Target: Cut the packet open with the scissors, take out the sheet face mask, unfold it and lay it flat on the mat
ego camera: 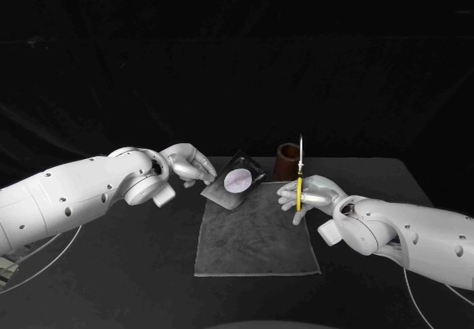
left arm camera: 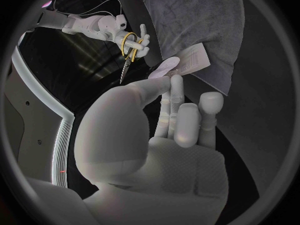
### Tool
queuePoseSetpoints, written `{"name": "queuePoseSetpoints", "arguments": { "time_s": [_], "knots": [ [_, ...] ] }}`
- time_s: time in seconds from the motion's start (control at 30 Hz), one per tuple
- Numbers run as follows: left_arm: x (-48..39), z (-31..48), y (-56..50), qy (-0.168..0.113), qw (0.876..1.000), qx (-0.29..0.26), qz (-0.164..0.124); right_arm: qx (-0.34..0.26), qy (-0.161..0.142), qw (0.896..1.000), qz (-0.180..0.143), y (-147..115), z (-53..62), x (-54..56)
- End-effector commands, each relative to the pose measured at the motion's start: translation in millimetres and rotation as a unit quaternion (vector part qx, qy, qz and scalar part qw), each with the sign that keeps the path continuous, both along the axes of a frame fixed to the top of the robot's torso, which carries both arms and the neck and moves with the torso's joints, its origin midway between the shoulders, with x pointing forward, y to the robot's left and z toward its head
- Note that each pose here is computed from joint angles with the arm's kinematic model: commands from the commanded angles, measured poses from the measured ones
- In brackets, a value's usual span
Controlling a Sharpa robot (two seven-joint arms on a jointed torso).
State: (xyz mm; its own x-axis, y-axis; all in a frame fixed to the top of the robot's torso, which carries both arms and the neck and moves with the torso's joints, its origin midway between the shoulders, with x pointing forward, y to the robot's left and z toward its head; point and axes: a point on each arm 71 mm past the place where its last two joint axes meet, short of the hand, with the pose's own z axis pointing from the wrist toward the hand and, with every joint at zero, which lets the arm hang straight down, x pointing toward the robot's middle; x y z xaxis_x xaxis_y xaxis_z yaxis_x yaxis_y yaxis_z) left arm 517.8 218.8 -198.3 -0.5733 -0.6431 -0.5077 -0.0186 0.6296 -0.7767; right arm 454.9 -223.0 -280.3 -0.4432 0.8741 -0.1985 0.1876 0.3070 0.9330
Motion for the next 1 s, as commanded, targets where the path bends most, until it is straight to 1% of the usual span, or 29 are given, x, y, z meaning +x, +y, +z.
{"name": "queuePoseSetpoints", "arguments": {
  "time_s": [0.03,0.4,0.57,0.7,0.77,0.83,0.87,1.0],
  "knots": [
    [-0.5,3.1,-2.1,-0.005,1.0,-0.01,-0.001,0.003,-0.03,0.999,-0.018,-1,4.8,4.5],
    [-3.5,5.1,-8.0,-0.006,1.0,-0.018,-0.005,-0.005,-0.052,0.998,-0.033,2,5.5,11.9],
    [-3.4,4.9,-9.2,-0.005,1.0,-0.018,-0.005,-0.003,-0.055,0.998,-0.035,4,4.6,15.3],
    [-1.4,3.1,-9.7,0.004,1.0,-0.014,0.003,0.001,-0.053,0.998,-0.032,8,4.0,16.4],
    [0.0,2.1,-9.7,0.009,1.0,-0.014,0.012,0.003,-0.052,0.998,-0.03,10,4.0,16.1],
    [2.0,1.8,-8.6,0.011,0.999,-0.017,0.031,0.005,-0.05,0.998,-0.027,12,4.0,15.5],
    [3.6,2.3,-6.7,0.006,0.999,-0.02,0.046,0.006,-0.049,0.998,-0.025,13,4.0,15.0],
    [9.9,3.6,2.3,-0.01,0.995,-0.023,0.092,0.008,-0.046,0.999,-0.021,15,4.2,13.8]
  ]
}}
